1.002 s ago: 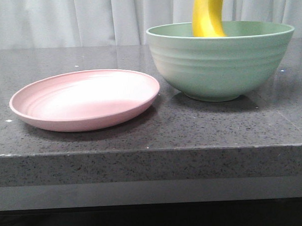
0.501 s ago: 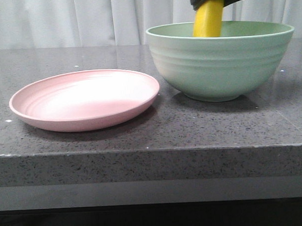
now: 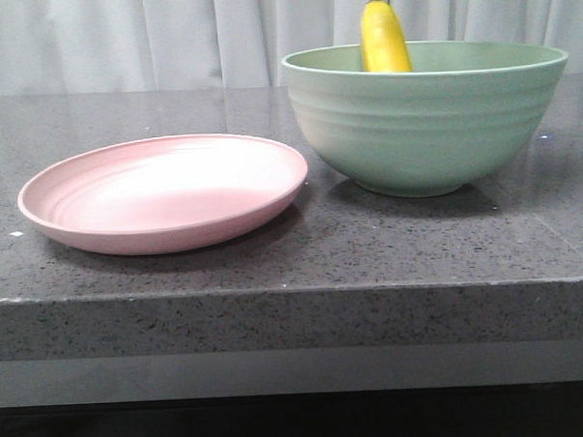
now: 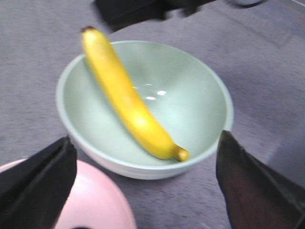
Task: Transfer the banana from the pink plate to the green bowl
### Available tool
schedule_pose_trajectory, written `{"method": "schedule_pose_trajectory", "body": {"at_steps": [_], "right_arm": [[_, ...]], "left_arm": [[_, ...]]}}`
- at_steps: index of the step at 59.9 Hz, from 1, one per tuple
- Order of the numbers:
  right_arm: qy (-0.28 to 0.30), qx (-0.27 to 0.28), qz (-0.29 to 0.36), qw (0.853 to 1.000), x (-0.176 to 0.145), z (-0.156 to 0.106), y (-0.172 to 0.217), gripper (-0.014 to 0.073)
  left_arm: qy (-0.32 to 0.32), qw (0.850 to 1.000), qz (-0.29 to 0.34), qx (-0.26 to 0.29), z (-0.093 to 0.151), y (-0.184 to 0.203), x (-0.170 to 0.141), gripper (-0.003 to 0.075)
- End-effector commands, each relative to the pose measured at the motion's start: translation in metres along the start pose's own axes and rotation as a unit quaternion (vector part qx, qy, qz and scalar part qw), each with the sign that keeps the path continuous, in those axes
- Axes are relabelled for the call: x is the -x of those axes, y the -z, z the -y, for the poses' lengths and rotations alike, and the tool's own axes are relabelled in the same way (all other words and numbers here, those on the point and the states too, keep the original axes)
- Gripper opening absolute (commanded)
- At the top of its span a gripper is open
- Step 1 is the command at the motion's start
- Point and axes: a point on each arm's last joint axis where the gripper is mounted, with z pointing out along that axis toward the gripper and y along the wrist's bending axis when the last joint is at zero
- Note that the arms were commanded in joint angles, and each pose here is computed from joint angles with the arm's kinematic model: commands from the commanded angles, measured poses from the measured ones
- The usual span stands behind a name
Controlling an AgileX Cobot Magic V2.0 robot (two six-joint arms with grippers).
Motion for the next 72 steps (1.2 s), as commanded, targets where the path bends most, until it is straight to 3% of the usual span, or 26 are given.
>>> {"method": "schedule_pose_trajectory", "body": {"at_steps": [1,12,25,39,43,72], "right_arm": [[0.036,-0.006,0.091,0.995,0.026,-0.012,0.048,0.0427],[0.066,-0.027,0.156,0.985,0.016,-0.021,0.099,0.0426],[0.061,-0.046,0.177,0.981,-0.026,-0.02,0.133,0.0393],[0.057,-0.056,0.178,0.981,-0.076,-0.016,0.158,-0.0017],[0.058,-0.059,0.188,0.979,-0.088,-0.016,0.167,-0.0092],[0.069,-0.052,0.255,0.963,-0.15,-0.02,0.217,-0.0087]], "left_arm": [[0.013,0.996,0.084,0.033,-0.019,0.021,0.026,0.0573],[0.046,0.982,0.119,0.139,-0.076,0.056,0.032,0.0439],[0.062,0.961,0.143,0.229,-0.107,0.103,0.017,0.0314],[0.066,0.955,0.153,0.247,-0.096,0.13,-0.014,0.0053],[0.064,0.954,0.158,0.248,-0.092,0.135,-0.024,-0.002],[0.052,0.946,0.2,0.249,-0.058,0.173,-0.1,-0.002]]}}
